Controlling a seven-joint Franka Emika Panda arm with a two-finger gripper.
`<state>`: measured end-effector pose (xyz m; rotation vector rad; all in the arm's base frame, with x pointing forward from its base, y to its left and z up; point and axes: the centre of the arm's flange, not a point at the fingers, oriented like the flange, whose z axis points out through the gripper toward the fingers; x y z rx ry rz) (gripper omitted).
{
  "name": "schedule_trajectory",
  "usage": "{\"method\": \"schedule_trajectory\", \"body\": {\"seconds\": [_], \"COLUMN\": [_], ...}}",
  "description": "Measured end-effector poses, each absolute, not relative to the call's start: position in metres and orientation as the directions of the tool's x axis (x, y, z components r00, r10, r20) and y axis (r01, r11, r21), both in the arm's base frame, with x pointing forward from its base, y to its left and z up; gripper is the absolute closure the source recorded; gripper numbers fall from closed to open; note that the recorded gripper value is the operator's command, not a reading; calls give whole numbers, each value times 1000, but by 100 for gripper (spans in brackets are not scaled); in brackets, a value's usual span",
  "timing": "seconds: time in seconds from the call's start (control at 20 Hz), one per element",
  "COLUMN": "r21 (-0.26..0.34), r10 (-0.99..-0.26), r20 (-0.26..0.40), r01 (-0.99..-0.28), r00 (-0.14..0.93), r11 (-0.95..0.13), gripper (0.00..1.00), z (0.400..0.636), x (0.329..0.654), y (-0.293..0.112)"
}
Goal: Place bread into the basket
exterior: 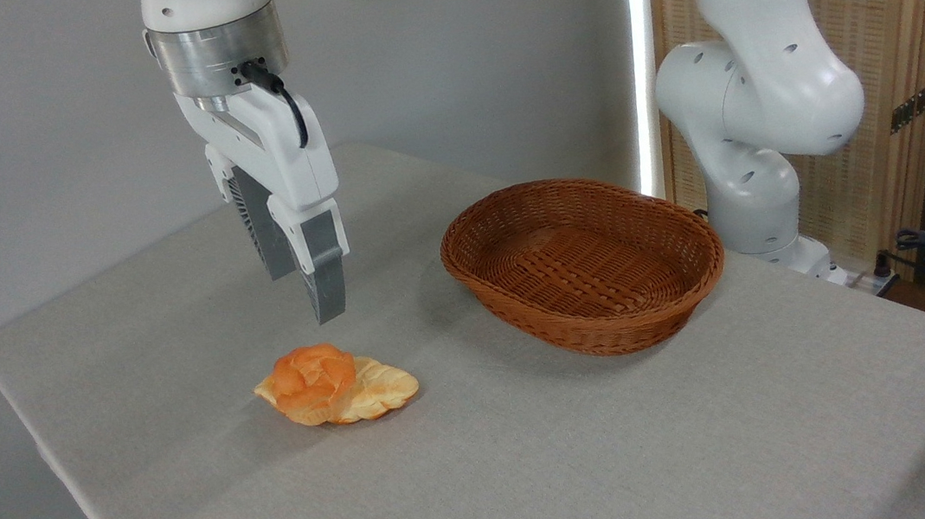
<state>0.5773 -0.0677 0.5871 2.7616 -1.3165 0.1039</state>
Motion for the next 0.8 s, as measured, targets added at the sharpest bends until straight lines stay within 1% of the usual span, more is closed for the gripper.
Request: {"method": "schedule_trajectory", "body": {"seconds": [0.25,0.8], "r21": [45,45], "r10": [-780,-780], "r20": [95,95], "r01": [-785,-786], "r00": [618,618], "r11": [-617,-617], "gripper": [0,0], "z": [587,587], "x": [576,576], "y": [-75,-75]}}
